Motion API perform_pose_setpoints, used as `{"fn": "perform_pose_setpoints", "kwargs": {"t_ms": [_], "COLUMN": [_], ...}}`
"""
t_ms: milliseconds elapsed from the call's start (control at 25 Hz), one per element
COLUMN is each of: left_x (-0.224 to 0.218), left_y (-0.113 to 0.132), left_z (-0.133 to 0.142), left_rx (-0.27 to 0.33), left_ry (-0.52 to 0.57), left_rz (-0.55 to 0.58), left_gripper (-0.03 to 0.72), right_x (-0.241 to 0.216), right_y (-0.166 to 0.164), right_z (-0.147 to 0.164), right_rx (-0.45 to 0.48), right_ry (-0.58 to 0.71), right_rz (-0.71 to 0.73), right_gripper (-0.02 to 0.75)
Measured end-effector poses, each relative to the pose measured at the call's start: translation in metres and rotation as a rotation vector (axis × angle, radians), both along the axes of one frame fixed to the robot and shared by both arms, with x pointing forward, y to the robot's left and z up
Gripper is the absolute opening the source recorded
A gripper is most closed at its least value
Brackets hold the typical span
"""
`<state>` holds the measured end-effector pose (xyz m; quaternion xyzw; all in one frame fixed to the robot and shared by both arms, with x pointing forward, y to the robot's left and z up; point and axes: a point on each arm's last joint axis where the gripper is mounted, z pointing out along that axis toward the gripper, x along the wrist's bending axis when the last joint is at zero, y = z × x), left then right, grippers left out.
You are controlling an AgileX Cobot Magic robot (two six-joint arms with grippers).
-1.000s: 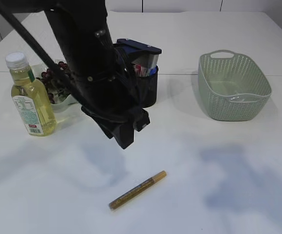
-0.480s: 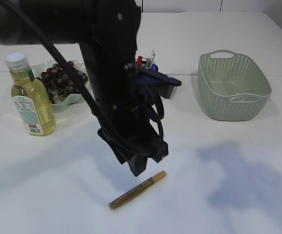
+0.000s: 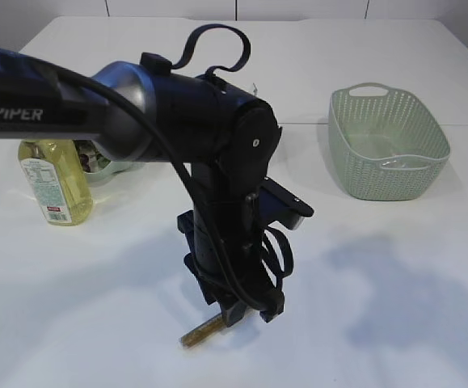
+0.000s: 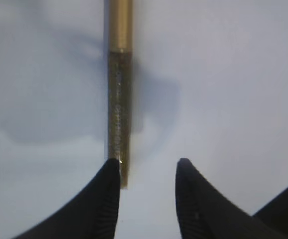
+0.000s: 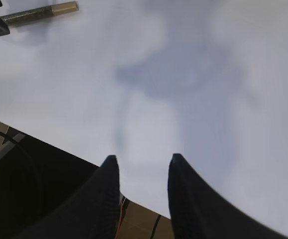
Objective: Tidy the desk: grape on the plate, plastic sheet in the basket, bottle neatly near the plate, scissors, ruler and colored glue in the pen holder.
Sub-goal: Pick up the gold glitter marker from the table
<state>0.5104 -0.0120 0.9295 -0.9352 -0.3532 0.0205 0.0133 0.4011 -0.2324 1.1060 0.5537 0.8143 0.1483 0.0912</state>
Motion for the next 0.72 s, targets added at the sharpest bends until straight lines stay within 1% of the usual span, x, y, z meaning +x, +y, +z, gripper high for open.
{"fn": "perform_pose_setpoints", "kwargs": {"t_ms": [120,280,720], "left_x": [0.005,0.007,0.009], "left_y": [-0.001,-0.003,-0.006], "left_z": [-0.008,-0.014,-0.014], "left_rx": [0.006,-0.007,-0.028], "left_ry": [-0.033,-0.044,-0.072], "left_rz": [-0.014,-0.014,-0.018], "left_gripper": [0.276,0.277,0.278], "right_x": [0.0,0.0,0.0], "right_y": [0.0,0.0,0.0], "right_z": [0.0,0.0,0.0], "right_rx": [-0.005,-0.006,-0.006], "right_ry": [-0.002,-0.003,-0.003], "right_rz": [0.015,0.019,0.019], "right_gripper": [0.279,0.279,0.279]}}
